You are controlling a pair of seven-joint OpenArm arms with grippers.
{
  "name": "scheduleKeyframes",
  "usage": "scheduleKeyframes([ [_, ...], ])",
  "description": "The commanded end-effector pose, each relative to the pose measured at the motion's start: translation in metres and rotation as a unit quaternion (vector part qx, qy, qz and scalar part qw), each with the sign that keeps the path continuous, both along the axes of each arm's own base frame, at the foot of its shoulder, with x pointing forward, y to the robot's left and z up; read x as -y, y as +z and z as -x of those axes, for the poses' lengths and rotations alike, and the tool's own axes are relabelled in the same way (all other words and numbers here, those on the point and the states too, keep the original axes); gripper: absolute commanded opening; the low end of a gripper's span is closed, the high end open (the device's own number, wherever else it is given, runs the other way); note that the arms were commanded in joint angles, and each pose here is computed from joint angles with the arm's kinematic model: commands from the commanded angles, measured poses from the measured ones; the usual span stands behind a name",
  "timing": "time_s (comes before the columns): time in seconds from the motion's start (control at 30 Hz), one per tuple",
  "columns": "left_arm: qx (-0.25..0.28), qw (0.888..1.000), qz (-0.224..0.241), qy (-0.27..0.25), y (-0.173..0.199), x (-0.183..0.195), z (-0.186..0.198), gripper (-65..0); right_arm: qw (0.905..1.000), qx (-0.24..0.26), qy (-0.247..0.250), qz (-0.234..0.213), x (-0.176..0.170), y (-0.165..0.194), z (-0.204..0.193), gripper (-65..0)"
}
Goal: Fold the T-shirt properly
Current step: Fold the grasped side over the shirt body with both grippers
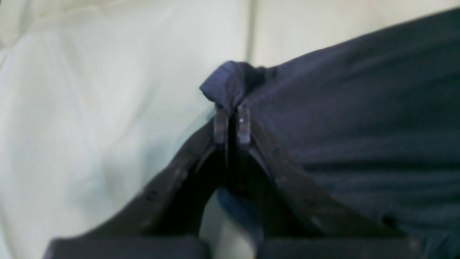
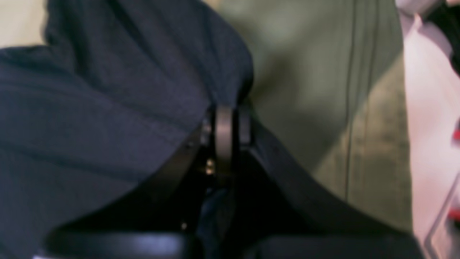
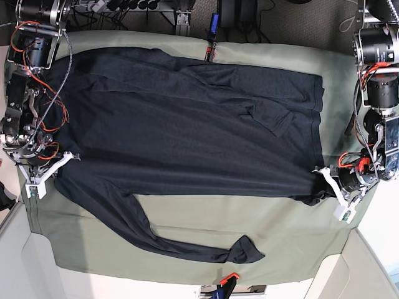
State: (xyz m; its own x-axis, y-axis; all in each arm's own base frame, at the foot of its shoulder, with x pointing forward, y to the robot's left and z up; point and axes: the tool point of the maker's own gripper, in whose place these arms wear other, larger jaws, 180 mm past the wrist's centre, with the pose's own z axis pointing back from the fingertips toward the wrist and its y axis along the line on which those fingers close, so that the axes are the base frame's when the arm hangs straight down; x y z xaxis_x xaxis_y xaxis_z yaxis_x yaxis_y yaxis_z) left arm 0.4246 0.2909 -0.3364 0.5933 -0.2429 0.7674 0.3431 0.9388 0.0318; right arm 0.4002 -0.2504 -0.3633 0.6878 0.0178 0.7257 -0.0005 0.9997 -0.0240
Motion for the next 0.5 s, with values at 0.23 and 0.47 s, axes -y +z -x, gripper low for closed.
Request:
scheduleKeyframes([
  [0.23, 0.039, 0.996, -0.059, -0.049, 0.029, -0.003, 0.026, -65.0, 0.9986, 0.040, 0.006, 0.036, 0.016, 0.022, 0.023, -65.0],
  [0.47, 0.035, 0.996, -0.069, -0.053, 0.025, -0.003, 0.046, -65.0, 0.9988, 0.035, -0.028, 0.017, 0.037, 0.016, 0.043, -65.0],
])
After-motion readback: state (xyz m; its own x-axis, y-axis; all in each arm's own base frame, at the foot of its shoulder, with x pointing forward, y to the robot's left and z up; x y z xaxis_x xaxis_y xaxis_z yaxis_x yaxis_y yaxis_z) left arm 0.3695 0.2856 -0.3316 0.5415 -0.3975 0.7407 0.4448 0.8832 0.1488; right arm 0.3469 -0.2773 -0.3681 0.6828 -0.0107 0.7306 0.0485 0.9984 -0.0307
